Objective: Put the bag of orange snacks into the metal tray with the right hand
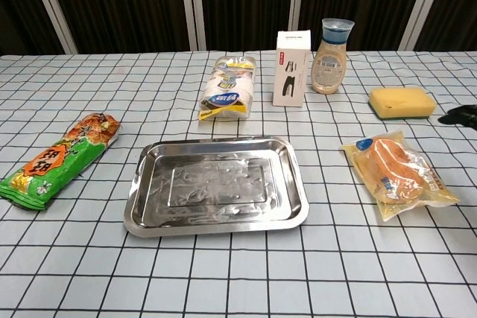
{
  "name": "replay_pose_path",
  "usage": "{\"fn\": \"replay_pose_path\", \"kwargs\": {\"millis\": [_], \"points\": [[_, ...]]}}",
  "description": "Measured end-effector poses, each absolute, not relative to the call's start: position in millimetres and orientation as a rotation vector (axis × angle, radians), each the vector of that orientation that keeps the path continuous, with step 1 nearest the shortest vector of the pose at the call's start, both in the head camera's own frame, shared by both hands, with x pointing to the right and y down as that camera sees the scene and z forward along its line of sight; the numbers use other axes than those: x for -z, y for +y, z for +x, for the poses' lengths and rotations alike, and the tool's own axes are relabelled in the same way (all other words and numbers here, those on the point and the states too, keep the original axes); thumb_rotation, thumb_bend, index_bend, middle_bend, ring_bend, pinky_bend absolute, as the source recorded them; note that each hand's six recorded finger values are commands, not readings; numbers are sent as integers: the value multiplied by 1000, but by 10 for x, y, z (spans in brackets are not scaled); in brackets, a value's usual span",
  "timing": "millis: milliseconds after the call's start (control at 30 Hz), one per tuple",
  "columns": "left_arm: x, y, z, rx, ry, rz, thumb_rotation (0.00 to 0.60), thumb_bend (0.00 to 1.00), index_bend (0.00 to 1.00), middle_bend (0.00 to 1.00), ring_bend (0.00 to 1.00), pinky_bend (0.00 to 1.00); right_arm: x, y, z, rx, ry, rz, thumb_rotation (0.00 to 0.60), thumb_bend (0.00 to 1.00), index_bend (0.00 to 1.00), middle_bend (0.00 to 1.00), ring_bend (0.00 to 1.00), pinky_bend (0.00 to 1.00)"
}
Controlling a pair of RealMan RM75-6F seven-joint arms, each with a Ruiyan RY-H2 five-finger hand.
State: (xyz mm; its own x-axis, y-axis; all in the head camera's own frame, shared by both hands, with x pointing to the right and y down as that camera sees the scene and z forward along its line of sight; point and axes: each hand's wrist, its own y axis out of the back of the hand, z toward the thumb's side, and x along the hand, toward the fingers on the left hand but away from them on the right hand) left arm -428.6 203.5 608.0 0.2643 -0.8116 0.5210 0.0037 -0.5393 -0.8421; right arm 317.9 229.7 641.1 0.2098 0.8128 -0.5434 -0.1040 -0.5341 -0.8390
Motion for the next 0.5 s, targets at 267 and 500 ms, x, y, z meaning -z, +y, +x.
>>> {"fn": "replay_pose_path", "kwargs": {"millis": [267, 500], "points": [[-6049, 2019, -4315, 1352, 753, -1782, 600, 44, 0, 0, 0, 0, -6748, 2080, 2840, -1469, -621, -1726, 600, 193, 0, 0, 0, 11], [-6049, 2021, -4315, 1352, 753, -1782, 600, 44, 0, 0, 0, 0, -6882, 1969, 2713, -1491, -594, -1737, 600, 193, 0, 0, 0, 22]]}}
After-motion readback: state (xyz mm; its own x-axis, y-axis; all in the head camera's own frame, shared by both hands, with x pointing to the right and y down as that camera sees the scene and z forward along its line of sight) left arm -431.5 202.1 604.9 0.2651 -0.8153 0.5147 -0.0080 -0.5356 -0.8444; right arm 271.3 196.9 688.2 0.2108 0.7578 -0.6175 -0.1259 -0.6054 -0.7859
